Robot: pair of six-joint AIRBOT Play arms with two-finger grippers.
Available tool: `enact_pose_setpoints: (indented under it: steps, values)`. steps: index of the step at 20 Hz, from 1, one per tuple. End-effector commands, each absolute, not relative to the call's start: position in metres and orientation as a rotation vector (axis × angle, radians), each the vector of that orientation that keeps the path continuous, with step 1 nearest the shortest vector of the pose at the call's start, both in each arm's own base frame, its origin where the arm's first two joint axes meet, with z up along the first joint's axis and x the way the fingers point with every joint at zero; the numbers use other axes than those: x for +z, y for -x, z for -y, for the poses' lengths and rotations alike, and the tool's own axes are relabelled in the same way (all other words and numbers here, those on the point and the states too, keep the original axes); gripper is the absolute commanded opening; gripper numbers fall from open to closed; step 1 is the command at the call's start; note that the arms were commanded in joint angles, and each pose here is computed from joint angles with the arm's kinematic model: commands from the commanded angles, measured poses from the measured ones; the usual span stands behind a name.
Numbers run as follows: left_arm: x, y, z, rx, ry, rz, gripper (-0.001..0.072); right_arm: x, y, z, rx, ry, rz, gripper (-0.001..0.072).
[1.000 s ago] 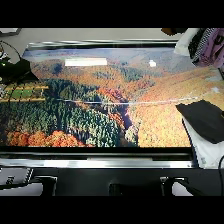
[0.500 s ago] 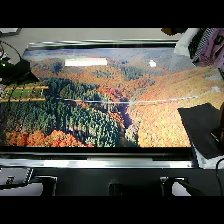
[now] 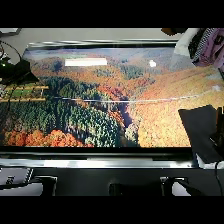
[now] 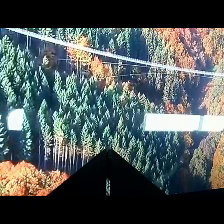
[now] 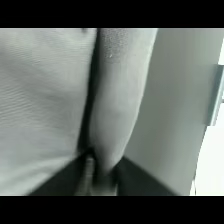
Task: Fold the clothes and pants, and hang the long-sleeved shirts on hangers.
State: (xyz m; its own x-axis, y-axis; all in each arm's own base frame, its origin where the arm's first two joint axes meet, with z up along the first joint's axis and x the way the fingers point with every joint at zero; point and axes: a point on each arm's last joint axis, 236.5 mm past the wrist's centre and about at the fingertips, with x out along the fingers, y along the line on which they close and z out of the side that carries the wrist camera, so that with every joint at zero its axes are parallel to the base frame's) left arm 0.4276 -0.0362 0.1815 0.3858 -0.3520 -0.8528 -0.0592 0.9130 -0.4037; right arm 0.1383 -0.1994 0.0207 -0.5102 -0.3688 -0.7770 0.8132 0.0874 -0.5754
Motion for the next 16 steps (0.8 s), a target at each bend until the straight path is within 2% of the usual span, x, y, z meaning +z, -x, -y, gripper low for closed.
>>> enact_pose_setpoints:
  steps: [1, 4, 6, 7, 9, 11, 13, 14, 16]
  values:
    - [0.181, -0.428, 0.036, -0.192, 0.402, -1.168, 0.0015, 0.027, -0.135, 0.210, -1.624, -0.412, -1.405, 0.0384]
    - [0.181, -0.428, 0.036, -0.192, 0.402, -1.168, 0.0015, 0.036, -0.147, 0.221, -1.595, -0.382, -1.360, 0.0395]
    - [0.181, -0.428, 0.036, -0.192, 0.402, -1.169, 0.0015, 0.046, -0.189, 0.228, -1.432, -0.420, -1.274, 0.0381]
    - [0.180, -0.428, 0.038, -0.195, 0.401, -1.173, 0.0015, 0.054, -0.221, 0.228, -1.302, -0.450, -1.215, 0.0332]
    - [0.175, -0.427, 0.042, -0.203, 0.398, -1.188, 0.0014, 0.084, -0.310, 0.203, -0.944, -0.560, -1.039, 0.0155]
    - [0.168, -0.426, 0.048, -0.203, 0.385, -1.200, 0.0014, 0.125, -0.385, 0.149, -0.582, -0.531, -0.900, 0.0122]
    - [0.162, -0.422, 0.050, -0.178, 0.330, -1.211, 0.0014, 0.137, -0.414, 0.084, -0.368, -0.401, -0.899, 0.0110]
    - [0.162, -0.421, 0.052, -0.166, 0.294, -1.204, 0.0014, 0.134, -0.416, 0.052, -0.290, -0.338, -0.931, 0.0035]
    - [0.167, -0.416, 0.061, -0.169, 0.216, -1.171, 0.0014, 0.130, -0.414, -0.006, -0.164, -0.240, -0.979, 0.0035]
